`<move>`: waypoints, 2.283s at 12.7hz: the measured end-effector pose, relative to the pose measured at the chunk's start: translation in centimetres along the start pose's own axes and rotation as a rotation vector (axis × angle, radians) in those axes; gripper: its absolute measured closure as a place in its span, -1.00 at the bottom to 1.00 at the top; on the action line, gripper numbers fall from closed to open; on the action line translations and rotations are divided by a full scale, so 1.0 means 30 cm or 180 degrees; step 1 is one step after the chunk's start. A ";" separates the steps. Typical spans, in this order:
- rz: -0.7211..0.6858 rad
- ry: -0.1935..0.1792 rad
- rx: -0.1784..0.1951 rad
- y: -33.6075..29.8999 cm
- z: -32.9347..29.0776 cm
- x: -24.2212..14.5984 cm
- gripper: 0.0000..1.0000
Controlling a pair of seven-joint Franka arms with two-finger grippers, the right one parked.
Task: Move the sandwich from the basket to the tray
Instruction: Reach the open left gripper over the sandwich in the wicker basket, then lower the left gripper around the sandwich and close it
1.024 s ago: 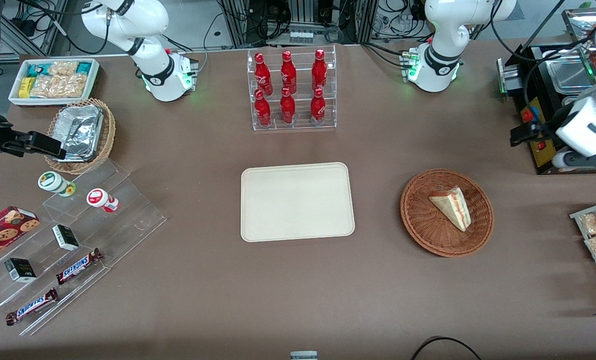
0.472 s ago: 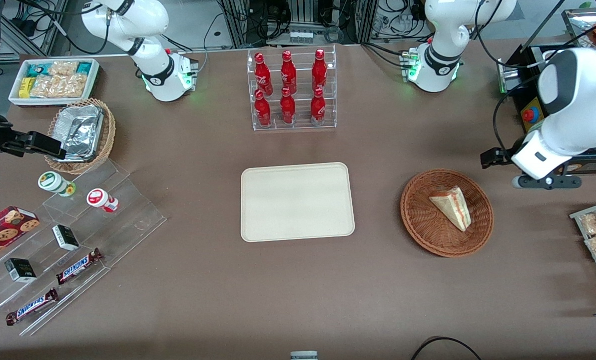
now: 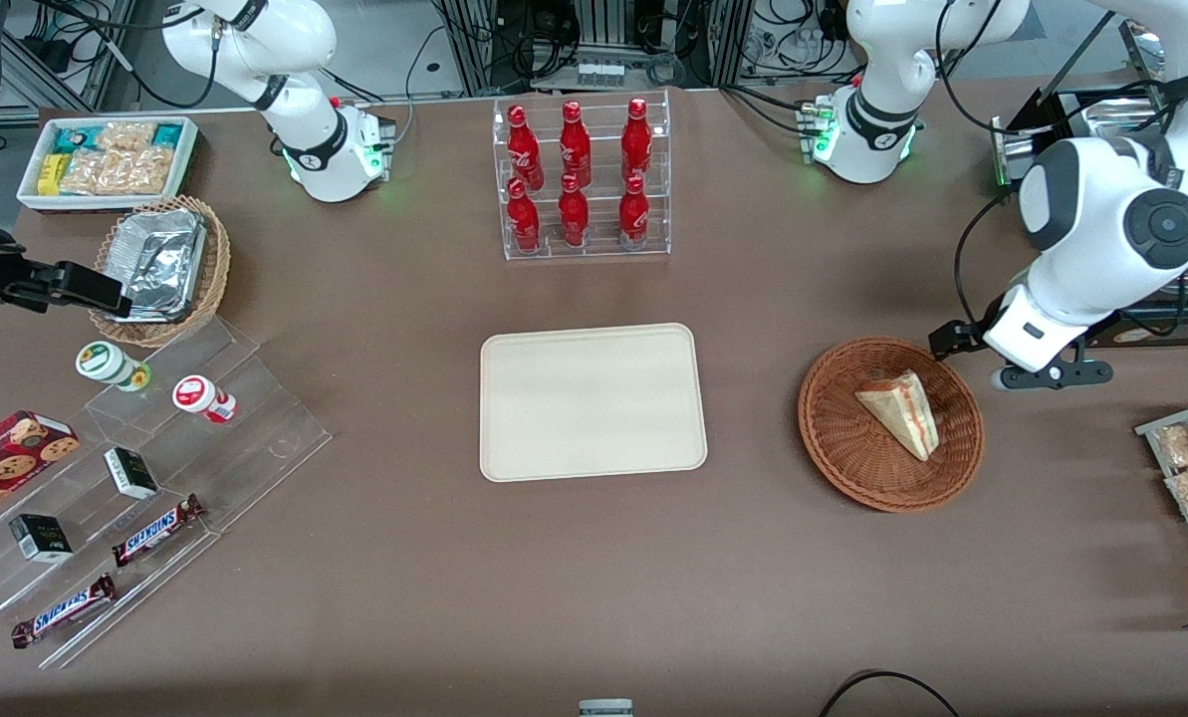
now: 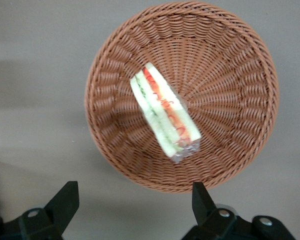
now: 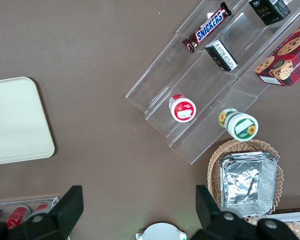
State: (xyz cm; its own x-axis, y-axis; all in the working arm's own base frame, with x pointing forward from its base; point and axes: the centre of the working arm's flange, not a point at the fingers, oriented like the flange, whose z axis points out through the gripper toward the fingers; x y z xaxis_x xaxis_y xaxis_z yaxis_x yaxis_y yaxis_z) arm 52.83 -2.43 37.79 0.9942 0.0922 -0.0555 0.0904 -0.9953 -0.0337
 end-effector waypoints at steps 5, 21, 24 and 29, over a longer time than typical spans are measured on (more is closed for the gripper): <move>-0.0874 0.0114 -0.0044 0.082 0.067 0.027 -1.00; -0.1711 -0.0025 -0.0058 0.113 0.373 0.083 -1.00; -0.1741 -0.0042 -0.0055 0.108 0.408 0.087 -0.99; -0.1839 -0.0056 -0.0049 0.111 0.414 0.087 0.10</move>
State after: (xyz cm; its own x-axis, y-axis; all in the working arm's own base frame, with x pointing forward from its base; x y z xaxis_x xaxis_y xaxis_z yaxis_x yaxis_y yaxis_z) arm 55.01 -5.15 25.15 0.7820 0.6213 -0.0490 0.6194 -0.7835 -0.0491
